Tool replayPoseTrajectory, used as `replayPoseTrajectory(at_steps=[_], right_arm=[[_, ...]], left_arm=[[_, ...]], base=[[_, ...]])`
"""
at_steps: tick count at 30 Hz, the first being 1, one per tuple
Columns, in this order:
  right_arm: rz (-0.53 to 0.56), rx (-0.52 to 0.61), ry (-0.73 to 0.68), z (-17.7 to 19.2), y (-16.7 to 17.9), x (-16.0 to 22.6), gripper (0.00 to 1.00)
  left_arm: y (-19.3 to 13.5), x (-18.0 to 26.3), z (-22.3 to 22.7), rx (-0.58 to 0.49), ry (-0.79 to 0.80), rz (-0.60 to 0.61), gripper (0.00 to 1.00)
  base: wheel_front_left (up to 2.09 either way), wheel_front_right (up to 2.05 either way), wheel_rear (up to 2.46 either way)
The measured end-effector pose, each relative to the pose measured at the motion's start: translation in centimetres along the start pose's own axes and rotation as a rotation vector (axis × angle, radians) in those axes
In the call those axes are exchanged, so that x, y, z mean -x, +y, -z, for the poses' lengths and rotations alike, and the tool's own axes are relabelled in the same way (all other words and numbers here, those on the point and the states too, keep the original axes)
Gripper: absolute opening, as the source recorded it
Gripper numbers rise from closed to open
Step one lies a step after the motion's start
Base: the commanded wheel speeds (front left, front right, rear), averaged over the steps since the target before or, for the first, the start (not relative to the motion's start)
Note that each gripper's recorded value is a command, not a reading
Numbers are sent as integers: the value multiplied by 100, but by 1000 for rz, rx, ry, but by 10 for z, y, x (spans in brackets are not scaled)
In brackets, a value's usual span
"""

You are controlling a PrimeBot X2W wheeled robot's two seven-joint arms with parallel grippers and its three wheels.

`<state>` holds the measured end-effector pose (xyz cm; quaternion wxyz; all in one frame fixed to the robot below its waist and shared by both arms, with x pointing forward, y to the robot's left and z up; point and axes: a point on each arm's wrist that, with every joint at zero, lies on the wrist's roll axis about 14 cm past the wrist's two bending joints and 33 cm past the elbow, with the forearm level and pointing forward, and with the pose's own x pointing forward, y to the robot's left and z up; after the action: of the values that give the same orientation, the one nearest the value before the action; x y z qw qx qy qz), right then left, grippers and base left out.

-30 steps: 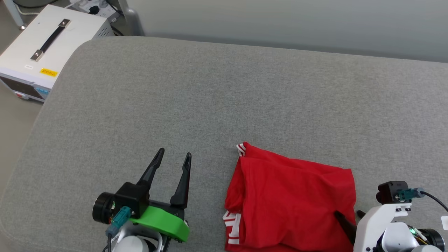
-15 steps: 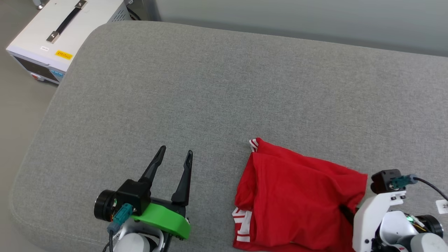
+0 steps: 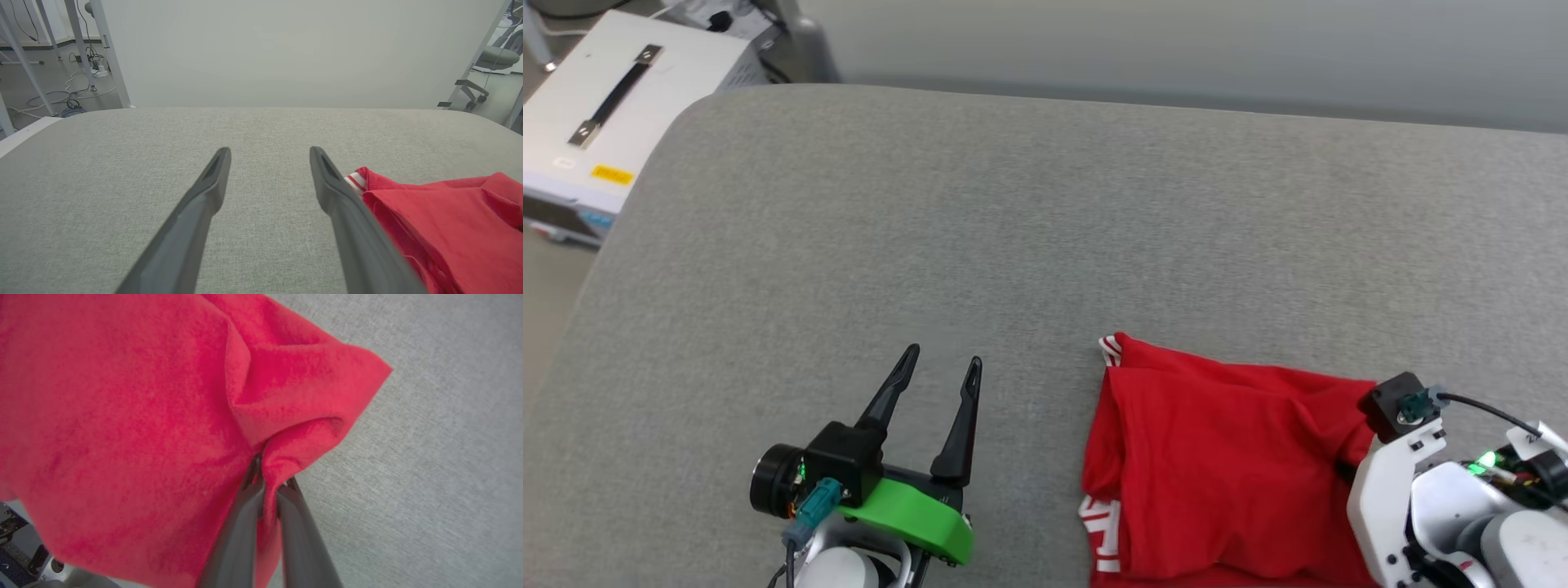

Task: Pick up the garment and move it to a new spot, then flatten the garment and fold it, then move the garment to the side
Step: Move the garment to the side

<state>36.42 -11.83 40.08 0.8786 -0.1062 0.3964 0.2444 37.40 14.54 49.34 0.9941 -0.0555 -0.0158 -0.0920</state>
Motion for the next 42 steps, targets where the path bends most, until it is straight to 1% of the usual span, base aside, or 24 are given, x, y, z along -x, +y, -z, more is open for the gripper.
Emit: replayPoseTrajectory(at_steps=[4,8,12,16,19,23,28,30,33,36,42], right_arm=[[59,101,36,7,-25,22,0],[167,202,80,19,-67,51,0],[297,234,52,14,-114,81,0],[422,210,74,27,-162,106,0],[503,163,80,37,-195,116,0],[615,110,94,47,-238,127,0],[742,75,146,71,-284,139,0],[790,80,183,82,-301,145,0],[851,85,225,96,-322,152,0],[898,79,225,100,-338,153,0],[936,81,199,103,-354,137,0]], left_arm=[[-23,-9,2,12,2,74,100],[-55,-20,0,30,-10,173,100],[-85,-31,-2,45,-25,273,100],[-110,-49,-5,44,-46,374,100],[-123,-62,-2,42,-53,435,100],[-134,-79,8,40,-52,503,100],[-142,-98,24,51,-50,562,100],[-143,-105,31,62,-49,580,100],[-146,-112,43,75,-30,605,100],[-150,-119,52,90,-17,626,100],[-153,-127,73,124,13,645,100]], base=[[0,0,0],[0,0,0],[0,0,0],[0,0,0],[0,0,0],[0,0,0],[0,0,0],[0,0,0],[0,0,0],[0,0,0],[0,0,0]])
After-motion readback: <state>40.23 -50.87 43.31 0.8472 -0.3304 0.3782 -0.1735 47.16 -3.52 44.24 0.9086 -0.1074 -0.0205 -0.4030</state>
